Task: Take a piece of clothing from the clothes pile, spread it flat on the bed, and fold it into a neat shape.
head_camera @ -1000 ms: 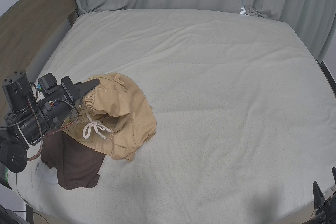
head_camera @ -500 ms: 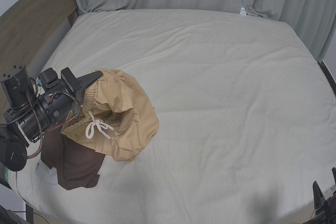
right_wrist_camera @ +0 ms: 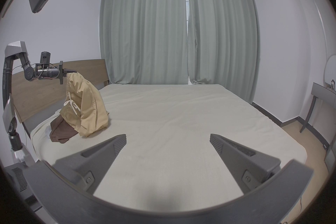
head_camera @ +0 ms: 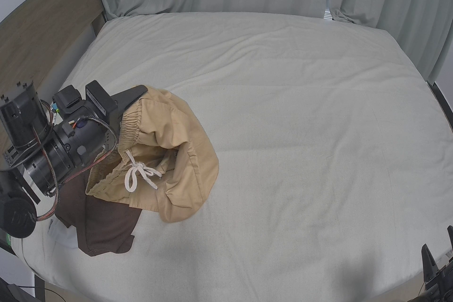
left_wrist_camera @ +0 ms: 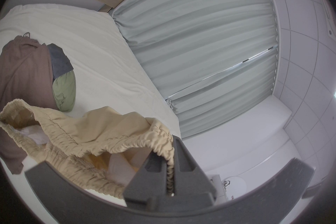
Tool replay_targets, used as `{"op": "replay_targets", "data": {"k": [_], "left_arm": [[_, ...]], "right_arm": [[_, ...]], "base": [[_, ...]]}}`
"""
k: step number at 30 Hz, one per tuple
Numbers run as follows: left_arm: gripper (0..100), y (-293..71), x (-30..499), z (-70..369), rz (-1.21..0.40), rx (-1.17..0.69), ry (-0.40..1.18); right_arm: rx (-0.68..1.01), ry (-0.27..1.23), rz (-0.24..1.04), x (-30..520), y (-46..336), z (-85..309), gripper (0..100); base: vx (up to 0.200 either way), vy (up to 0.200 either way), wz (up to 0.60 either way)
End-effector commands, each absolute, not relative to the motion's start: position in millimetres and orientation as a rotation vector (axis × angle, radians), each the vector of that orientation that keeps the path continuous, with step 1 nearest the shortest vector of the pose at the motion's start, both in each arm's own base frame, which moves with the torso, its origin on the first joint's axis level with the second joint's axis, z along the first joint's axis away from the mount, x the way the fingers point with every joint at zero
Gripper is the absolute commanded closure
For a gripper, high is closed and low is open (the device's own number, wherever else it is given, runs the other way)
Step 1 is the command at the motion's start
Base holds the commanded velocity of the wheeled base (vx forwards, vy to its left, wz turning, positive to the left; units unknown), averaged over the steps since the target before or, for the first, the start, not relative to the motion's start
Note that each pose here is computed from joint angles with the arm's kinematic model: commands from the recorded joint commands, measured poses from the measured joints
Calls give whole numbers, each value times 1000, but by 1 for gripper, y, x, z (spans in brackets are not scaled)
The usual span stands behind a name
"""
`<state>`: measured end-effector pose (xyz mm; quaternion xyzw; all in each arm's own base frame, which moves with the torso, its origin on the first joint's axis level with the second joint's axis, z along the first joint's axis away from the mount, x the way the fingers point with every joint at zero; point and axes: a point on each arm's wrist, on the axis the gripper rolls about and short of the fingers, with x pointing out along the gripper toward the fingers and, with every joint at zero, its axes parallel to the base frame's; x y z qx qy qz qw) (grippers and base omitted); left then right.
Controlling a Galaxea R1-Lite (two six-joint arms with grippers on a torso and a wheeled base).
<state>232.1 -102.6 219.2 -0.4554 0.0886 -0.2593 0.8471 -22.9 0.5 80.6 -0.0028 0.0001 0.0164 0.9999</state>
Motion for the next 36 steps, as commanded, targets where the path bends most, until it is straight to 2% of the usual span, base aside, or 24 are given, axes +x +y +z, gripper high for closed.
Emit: {"op": "replay_targets", "data": {"k": [1, 19, 36], "left_arm": [[100, -114, 224, 228, -576, -998, 178], [100, -161, 198, 251, -663, -1092, 173], [100, -222, 195, 246, -756, -1066, 321]], "right_arm": [[-6, 1, 34, -23, 1, 75, 0], [-5, 1, 34, -23, 1, 75, 0], [-5, 1, 35, -23, 1, 75, 0]], "base": [[0, 0, 0], [0, 0, 0], [0, 0, 0]]}}
